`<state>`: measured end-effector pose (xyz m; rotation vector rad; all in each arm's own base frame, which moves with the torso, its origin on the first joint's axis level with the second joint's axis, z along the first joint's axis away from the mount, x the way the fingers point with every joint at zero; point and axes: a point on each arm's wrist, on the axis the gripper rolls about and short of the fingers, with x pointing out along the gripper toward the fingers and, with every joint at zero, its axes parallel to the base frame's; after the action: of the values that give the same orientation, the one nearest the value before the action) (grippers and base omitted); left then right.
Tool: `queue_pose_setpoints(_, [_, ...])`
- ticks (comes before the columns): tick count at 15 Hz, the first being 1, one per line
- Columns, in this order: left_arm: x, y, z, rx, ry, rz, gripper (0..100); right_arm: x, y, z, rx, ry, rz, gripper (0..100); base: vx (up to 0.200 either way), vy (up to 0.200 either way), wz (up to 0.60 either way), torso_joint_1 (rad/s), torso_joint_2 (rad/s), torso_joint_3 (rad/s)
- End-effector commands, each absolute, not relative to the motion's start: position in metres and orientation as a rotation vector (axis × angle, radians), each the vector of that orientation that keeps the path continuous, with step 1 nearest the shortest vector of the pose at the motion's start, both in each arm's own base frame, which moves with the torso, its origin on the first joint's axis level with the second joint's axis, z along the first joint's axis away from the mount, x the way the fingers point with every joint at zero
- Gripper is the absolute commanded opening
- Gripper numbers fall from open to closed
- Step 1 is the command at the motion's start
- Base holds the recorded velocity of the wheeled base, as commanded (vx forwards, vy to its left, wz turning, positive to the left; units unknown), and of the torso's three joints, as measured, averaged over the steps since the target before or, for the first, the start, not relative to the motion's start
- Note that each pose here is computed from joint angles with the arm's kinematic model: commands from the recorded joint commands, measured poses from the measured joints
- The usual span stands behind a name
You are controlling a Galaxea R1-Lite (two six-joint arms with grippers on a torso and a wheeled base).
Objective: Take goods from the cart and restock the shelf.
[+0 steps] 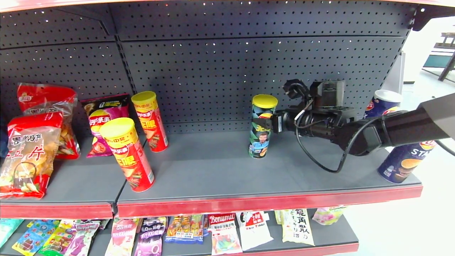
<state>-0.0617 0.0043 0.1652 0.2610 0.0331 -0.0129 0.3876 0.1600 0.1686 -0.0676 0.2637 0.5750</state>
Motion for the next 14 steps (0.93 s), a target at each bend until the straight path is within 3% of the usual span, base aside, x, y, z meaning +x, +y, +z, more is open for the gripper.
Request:
queue_pose_setpoints(1, [-0.061,0.004,0.165,0.261,0.037,-0.013,0,0.398,0.164,0.163,-0.067,0.262,0.574,100,0.0,0.0,0.0,0.0,0.0,0.0])
queue_pose_setpoints(9, [-0.059,0.004,0.165,0.262,0.054,-0.016,0,0.411,0.174,0.159,-0.066,0.243,0.582,100,0.0,0.0,0.0,0.0,0.0,0.0])
queue_pose_setpoints(10, [-0.059,0.004,0.165,0.262,0.052,-0.016,0,0.412,0.175,0.158,-0.067,0.243,0.584,0,0.0,0.0,0.0,0.0,0.0,0.0])
queue_pose_setpoints(14, [-0.059,0.004,0.166,0.262,0.054,-0.015,0,0.411,0.178,0.159,-0.07,0.241,0.592,0,0.0,0.0,0.0,0.0,0.0,0.0])
